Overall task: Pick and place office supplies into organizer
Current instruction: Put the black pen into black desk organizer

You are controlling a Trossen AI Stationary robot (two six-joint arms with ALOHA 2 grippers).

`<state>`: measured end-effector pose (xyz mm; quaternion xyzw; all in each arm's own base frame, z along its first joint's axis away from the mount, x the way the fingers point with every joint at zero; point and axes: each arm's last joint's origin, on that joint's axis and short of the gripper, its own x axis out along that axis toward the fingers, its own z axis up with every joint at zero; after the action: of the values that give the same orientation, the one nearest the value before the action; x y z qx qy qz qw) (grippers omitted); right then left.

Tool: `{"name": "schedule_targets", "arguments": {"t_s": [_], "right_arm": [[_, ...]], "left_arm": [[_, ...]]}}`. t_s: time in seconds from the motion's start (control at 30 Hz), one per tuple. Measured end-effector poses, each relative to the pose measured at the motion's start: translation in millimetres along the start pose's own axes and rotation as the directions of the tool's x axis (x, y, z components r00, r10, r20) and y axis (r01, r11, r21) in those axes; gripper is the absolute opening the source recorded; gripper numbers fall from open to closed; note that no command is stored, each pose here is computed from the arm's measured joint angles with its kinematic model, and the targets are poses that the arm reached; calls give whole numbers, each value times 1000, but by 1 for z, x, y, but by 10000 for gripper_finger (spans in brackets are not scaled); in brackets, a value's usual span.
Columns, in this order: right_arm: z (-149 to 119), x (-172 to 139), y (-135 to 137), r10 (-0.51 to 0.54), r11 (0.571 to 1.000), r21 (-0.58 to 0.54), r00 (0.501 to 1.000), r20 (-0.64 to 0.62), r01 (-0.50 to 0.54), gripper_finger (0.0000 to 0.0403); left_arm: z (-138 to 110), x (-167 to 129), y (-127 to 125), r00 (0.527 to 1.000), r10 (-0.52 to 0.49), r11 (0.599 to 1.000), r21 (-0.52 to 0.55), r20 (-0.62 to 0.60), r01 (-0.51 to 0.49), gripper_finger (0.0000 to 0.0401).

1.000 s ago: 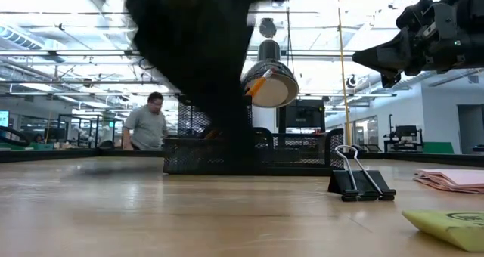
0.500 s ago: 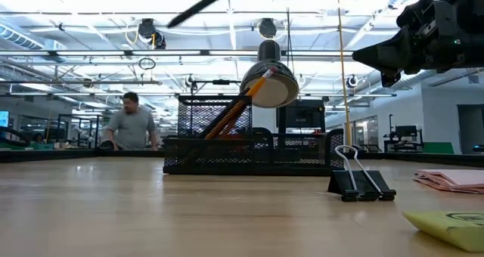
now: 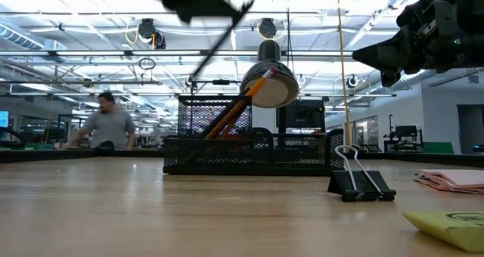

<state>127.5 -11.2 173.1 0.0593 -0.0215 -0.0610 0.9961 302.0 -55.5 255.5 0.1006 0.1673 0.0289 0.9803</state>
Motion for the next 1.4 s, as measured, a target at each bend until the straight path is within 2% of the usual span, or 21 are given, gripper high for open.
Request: {"name": "schedule_targets", "arguments": {"t_s": [0.13, 0.27, 0.37, 0.5, 0.6, 0.7, 0.93, 1.0, 1.1, 1.4], "right_arm": [[0, 0, 0, -1, 1000, 7, 1000, -2, 1, 9], [0, 0, 0, -1, 1000, 3, 1000, -1, 1, 9], [0, 0, 0, -2, 1000, 1, 1000, -1, 2, 9], [0, 0, 0, -2, 1000, -3, 1000, -1, 2, 9], [-1, 0, 0, -4, 1000, -30, 1000, -7, 3, 9], [-2, 0, 0, -5, 999, -34, 1000, -21, 5, 9], [-1, 0, 0, -5, 999, -48, 1000, -15, 4, 9], [-1, 0, 0, -5, 999, -53, 1000, -15, 4, 9], [-1, 0, 0, -5, 999, -53, 1000, -13, 4, 9], [-1, 0, 0, -9, 999, -54, 1000, -7, 9, 9]], "left_arm": [[-23, 4, 17, 996, -28, 999, -37, 81, 31, 5], [-52, 9, 28, 999, -41, 998, -49, 14, 41, 13], [-58, 7, 33, 998, -46, 996, -71, 43, 49, 10], [-76, 5, 34, 997, -74, 993, -90, 6, 75, 6], [-80, 3, 34, 997, -67, 992, -107, 29, 70, 16], [-88, 2, 33, 997, -71, 990, -120, -8, 70, 18], [-84, 2, 34, 998, -56, 987, -147, 32, 60, 21], [-81, 2, 37, 998, -21, 980, -196, 51, 31, 21], [-82, 2, 43, 998, 54, 941, -337, 43, -36, 21], [-92, 12, 41, 1000, 19, 925, -379, 17, -11, 21]]}}
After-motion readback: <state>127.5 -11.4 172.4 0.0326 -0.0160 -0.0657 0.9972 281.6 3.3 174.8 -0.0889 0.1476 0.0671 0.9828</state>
